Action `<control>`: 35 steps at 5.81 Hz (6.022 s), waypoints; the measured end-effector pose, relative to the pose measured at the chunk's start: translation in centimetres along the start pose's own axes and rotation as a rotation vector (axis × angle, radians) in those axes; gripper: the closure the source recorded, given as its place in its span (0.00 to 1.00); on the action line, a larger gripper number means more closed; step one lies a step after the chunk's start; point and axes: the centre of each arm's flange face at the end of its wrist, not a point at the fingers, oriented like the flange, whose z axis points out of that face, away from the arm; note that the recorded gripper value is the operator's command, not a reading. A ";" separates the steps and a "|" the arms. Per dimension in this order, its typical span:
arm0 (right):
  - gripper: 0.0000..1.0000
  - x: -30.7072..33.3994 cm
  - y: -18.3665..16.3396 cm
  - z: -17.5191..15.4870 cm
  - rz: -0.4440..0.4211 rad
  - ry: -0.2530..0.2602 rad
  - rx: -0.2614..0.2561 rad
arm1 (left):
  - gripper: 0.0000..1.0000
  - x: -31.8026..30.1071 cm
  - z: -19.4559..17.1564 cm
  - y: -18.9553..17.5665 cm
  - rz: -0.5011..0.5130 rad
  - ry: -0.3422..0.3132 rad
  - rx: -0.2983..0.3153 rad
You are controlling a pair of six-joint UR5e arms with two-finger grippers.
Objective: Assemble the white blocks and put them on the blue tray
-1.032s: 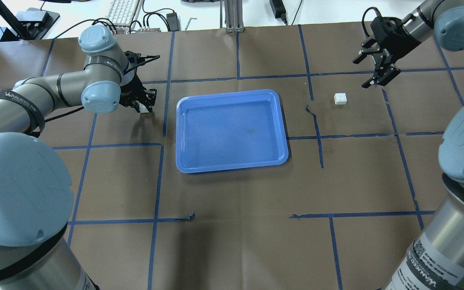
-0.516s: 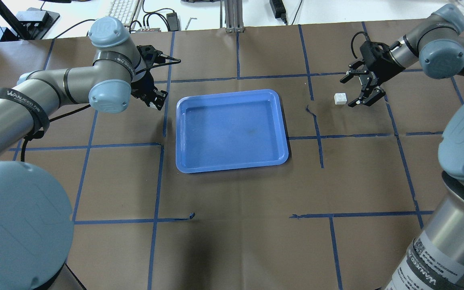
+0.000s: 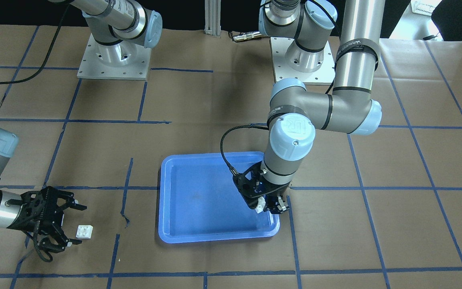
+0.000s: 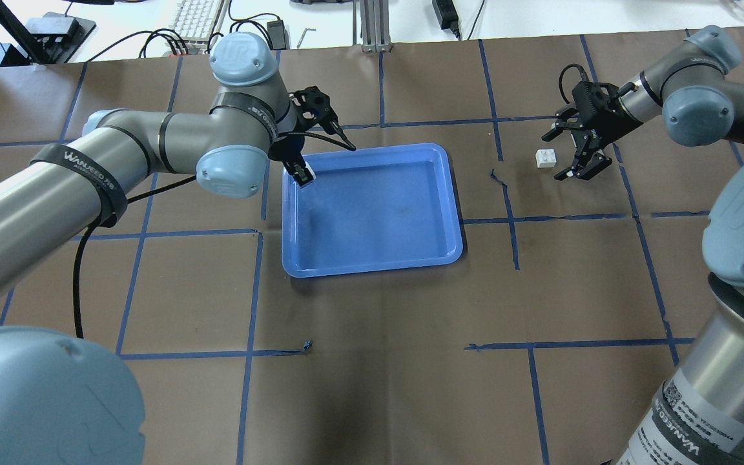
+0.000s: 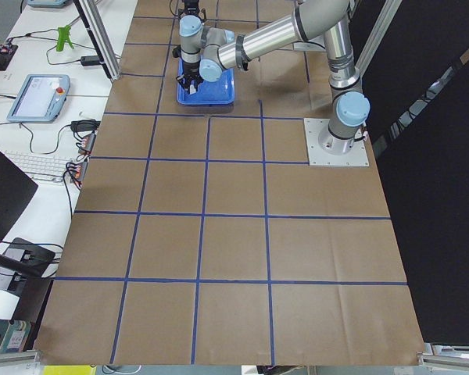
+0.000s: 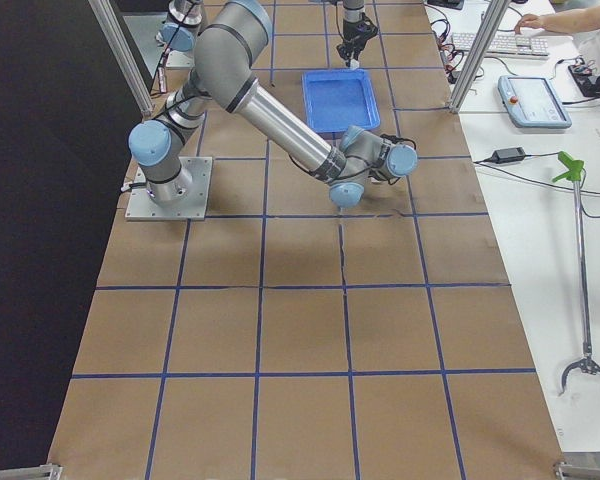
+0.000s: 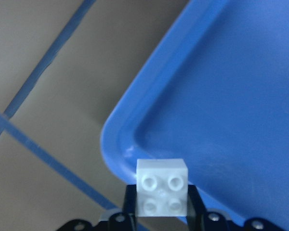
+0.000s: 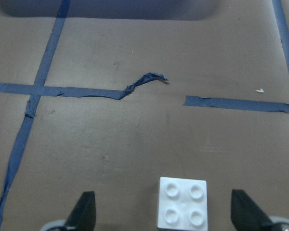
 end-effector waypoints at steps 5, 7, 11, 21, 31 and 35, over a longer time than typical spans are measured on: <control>0.31 0.0 2.1 -0.4 0.035 0.012 0.004 | 1.00 7.0 1.9 -5.3 0.401 0.037 -0.011; 0.36 -0.1 2.1 -0.4 0.036 0.009 0.005 | 1.00 7.7 4.3 -5.2 0.377 0.063 -0.031; 0.75 0.4 1.6 -0.6 0.017 0.023 -0.006 | 0.01 7.8 5.9 -5.8 0.371 0.050 -0.023; 0.77 -1.8 -20.4 0.6 -0.077 -0.061 0.034 | 0.01 9.6 -21.5 6.5 0.112 0.108 -0.078; 0.75 -8.2 -26.7 17.3 0.057 0.014 0.061 | 0.01 9.6 -27.6 9.9 -1.195 -0.084 -0.017; 0.75 -8.3 -26.6 17.5 0.063 0.005 0.057 | 0.01 9.6 -27.6 9.9 -1.196 -0.084 -0.016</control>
